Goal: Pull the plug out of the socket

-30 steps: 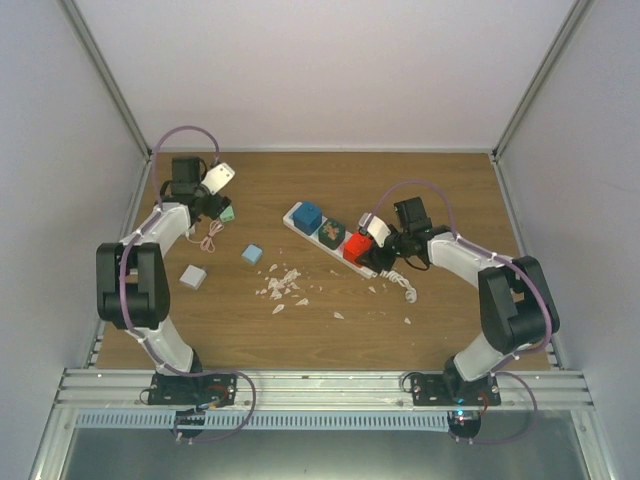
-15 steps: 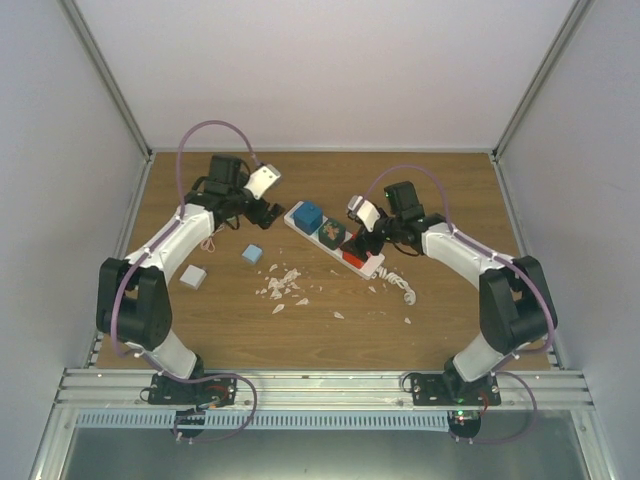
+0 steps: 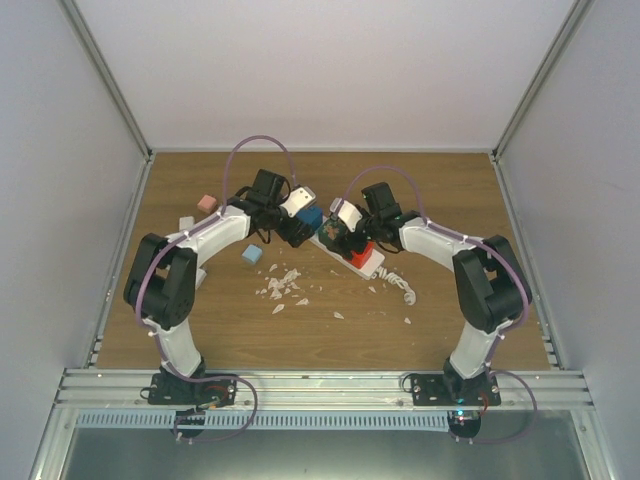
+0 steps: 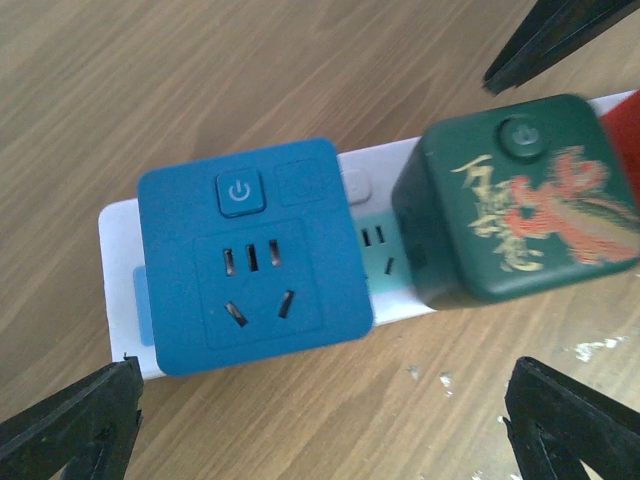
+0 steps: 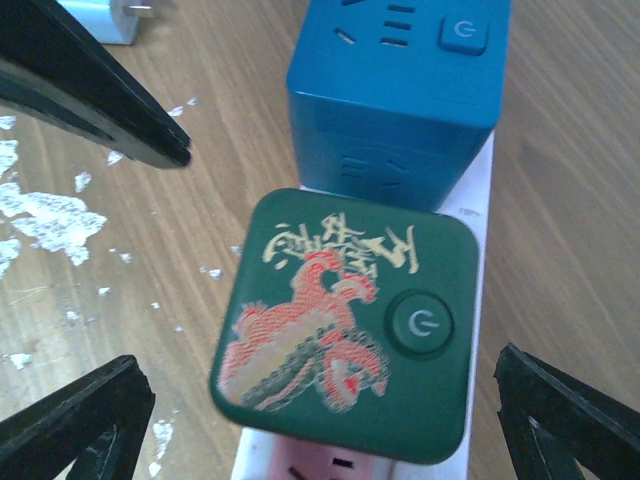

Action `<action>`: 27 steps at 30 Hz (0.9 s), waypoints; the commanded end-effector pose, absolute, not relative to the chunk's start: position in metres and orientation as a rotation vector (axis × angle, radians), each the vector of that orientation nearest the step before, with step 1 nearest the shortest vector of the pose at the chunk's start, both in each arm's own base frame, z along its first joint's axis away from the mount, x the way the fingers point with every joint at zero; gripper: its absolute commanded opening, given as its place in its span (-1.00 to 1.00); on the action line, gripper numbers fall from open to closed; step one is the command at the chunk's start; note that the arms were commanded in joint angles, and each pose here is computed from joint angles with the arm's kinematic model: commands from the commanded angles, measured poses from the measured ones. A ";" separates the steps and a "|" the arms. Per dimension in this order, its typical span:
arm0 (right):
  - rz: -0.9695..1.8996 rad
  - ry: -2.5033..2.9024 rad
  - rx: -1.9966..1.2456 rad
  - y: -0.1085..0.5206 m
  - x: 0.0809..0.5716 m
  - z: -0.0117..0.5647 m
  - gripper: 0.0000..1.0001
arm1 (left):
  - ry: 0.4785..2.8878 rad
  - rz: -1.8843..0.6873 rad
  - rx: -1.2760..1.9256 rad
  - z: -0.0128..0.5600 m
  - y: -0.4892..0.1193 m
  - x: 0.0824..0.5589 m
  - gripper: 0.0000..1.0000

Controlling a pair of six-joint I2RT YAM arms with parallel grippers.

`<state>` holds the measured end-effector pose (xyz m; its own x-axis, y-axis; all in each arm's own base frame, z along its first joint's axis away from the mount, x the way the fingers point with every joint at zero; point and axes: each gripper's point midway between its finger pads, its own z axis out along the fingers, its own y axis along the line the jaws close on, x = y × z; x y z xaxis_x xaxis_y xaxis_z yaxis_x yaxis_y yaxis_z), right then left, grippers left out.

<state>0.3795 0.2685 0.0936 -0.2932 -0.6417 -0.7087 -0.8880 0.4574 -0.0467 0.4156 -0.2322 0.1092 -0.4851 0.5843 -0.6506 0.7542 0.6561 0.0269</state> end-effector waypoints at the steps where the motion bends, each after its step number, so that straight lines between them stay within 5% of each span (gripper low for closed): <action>1: 0.444 1.996 -1.260 0.279 0.398 0.099 0.85 | 2.191 -0.295 0.958 0.119 -0.238 0.447 0.92; 5: 0.447 1.996 -1.272 0.286 0.403 0.093 0.80 | 2.205 -0.277 0.956 0.109 -0.241 0.456 0.79; 11: 0.441 2.008 -1.276 0.291 0.406 0.084 0.63 | 2.202 -0.303 0.952 0.112 -0.246 0.455 0.33; 17: 0.431 2.035 -1.265 0.288 0.406 0.074 0.19 | 2.174 -0.354 0.910 0.136 -0.249 0.450 -0.01; 22: 0.416 2.062 -1.261 0.285 0.406 0.066 -0.23 | 2.135 -0.438 0.895 0.161 -0.258 0.444 -0.15; 27: 0.396 2.093 -1.262 0.281 0.406 0.056 -0.44 | 2.123 -0.523 0.881 0.176 -0.265 0.439 -0.23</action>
